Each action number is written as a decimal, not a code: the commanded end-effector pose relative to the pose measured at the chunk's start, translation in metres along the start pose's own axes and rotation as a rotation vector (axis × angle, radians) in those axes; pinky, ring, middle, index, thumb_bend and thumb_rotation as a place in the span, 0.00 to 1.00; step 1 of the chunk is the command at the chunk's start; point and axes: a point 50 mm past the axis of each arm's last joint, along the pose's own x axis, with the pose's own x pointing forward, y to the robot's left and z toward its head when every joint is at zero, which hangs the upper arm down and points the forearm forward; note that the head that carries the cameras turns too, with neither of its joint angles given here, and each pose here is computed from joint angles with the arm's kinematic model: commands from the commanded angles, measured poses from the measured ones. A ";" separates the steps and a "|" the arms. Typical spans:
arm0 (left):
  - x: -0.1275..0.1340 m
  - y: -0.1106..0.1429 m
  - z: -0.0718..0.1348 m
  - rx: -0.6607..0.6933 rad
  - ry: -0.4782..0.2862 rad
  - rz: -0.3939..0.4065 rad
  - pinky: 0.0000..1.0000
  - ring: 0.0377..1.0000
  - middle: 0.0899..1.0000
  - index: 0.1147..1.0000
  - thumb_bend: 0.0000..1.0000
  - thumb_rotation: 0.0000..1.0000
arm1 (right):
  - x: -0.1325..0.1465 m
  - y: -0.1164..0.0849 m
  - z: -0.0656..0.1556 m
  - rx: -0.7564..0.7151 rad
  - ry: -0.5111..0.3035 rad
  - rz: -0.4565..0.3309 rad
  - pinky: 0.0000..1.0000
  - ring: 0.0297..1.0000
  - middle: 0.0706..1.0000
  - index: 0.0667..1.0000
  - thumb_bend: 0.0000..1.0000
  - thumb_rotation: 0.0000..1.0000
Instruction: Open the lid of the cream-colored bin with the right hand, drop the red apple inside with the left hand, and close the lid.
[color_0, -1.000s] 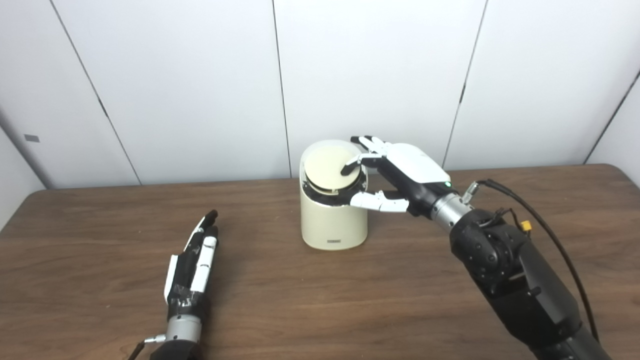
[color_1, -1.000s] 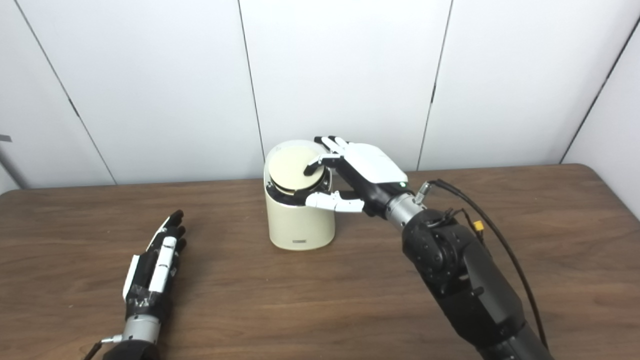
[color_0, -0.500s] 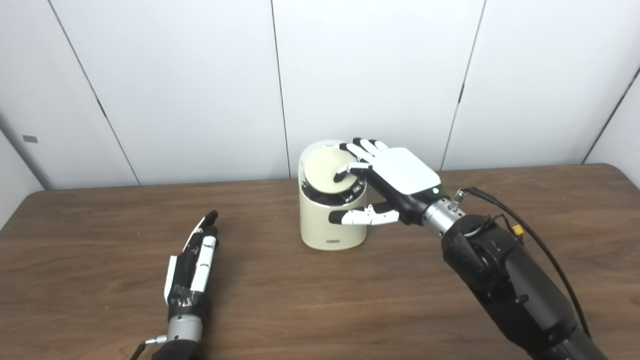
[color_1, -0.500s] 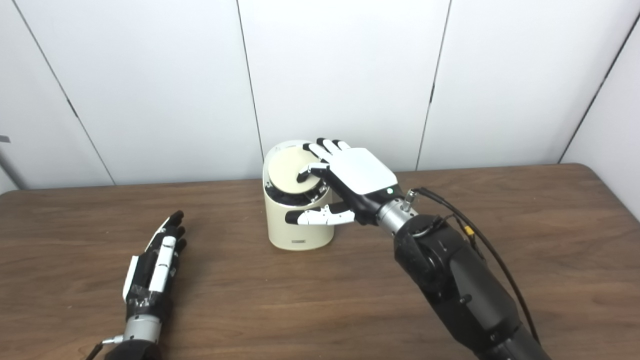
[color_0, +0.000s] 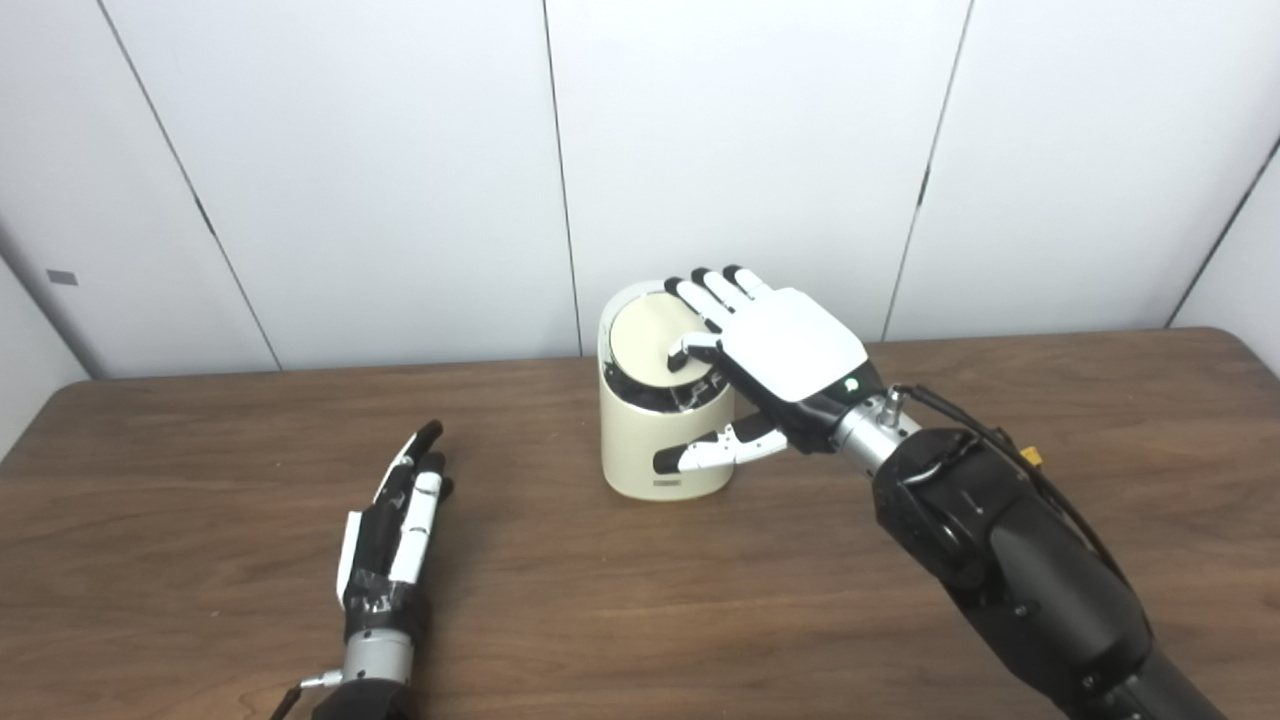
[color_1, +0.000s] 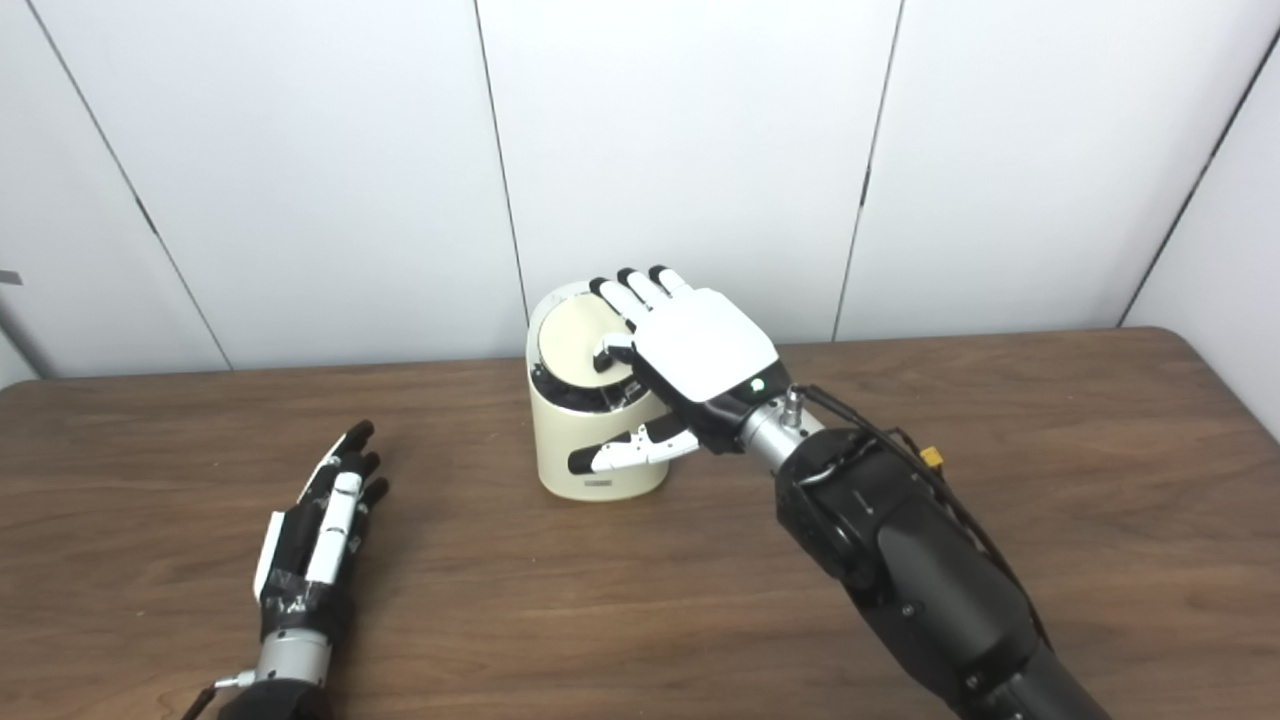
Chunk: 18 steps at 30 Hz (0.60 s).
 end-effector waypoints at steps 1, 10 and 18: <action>0.008 -0.006 0.015 -0.006 -0.055 -0.025 0.92 0.95 0.97 0.89 0.52 0.69 | 0.002 -0.002 0.000 -0.003 -0.028 0.027 1.00 1.00 1.00 0.64 0.58 0.96; 0.010 -0.005 0.013 -0.008 -0.048 -0.036 0.91 0.95 0.98 0.89 0.53 0.68 | 0.003 -0.006 -0.006 0.056 -0.008 -0.011 1.00 1.00 1.00 0.68 0.59 1.00; 0.010 -0.004 0.014 -0.015 -0.047 -0.034 0.91 0.96 0.97 0.91 0.51 0.68 | -0.006 -0.026 -0.012 0.146 0.005 -0.181 1.00 1.00 0.99 0.79 0.56 1.00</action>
